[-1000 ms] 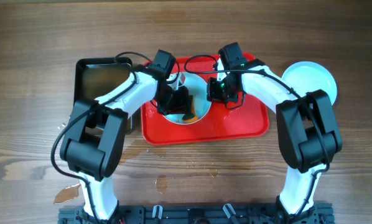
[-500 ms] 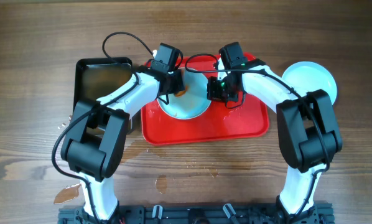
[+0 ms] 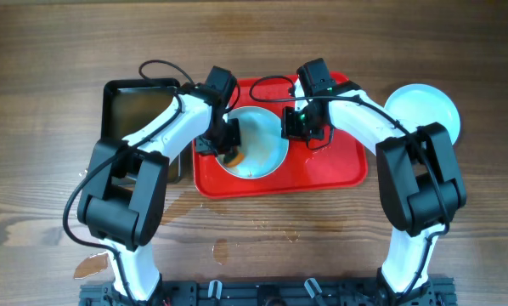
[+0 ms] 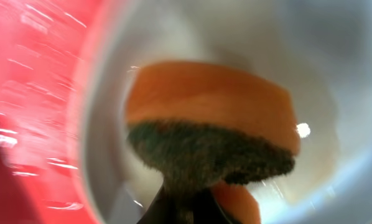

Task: Clean dirty plates on tray and stack at the side
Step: 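Scrub the held third plate with the sponge in the left gripper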

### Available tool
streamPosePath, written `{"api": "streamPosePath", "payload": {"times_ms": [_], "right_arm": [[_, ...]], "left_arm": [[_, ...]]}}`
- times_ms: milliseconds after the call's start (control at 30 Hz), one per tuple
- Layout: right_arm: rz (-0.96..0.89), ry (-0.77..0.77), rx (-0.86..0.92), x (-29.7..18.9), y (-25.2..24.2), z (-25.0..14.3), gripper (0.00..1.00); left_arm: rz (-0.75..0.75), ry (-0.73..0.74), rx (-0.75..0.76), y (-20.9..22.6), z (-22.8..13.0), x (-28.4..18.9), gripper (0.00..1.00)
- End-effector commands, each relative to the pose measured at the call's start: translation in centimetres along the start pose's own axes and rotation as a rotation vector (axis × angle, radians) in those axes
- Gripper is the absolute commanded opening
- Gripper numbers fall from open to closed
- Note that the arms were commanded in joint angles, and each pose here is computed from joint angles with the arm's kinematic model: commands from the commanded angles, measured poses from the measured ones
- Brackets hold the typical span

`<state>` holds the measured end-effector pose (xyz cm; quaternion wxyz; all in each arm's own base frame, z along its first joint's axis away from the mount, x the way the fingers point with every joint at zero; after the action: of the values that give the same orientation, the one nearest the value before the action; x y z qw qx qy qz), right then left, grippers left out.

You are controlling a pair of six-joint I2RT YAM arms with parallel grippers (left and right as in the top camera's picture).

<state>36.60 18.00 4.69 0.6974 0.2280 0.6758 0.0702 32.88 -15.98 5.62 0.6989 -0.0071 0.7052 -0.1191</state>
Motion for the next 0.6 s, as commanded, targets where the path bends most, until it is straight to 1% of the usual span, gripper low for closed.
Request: {"api": "streamPosePath", "payload": {"times_ms": [0,167,267,433,500,533,567], "right_arm": [[-0.037,0.011,0.047,0.9,-1.3,-0.1,0.04],[-0.037,0.011,0.047,0.9,-1.3,-0.1,0.04],[-0.037,0.01,0.047,0.9,-1.3,-0.1,0.04],[-0.037,0.01,0.046,0.9,-1.3,-0.1,0.04],[-0.038,0.01,0.046,0.9,-1.3,-0.1,0.04],[-0.037,0.01,0.046,0.9,-1.3,-0.1,0.04],[-0.037,0.01,0.046,0.9,-1.3,-0.1,0.04]], "left_arm": [[-0.314,0.149,0.108,-3.5,-2.7,1.5,0.04],[-0.339,0.08,0.119,-3.9,-1.4,1.6,0.04],[-0.32,-0.018,0.107,-4.0,0.6,1.6,0.04],[-0.09,-0.261,-0.028,-1.6,5.1,1.5,0.04],[-0.023,-0.334,-0.033,-0.8,6.2,1.2,0.04],[0.052,-0.389,-0.05,0.0,7.0,0.9,0.04],[0.097,-0.411,-0.081,0.6,7.3,0.7,0.04]]}}
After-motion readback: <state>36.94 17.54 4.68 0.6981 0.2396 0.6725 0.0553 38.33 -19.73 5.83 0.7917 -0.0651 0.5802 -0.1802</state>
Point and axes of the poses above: each gripper's point midway between its finger pads, its own x axis out along the fingers, its own y axis along the line the jaws close on, z = x × y, the point moved 5 cm from there along -x, back along the fingers, and after that the axes turned 13 degrees about x, right-handed, at the moved point
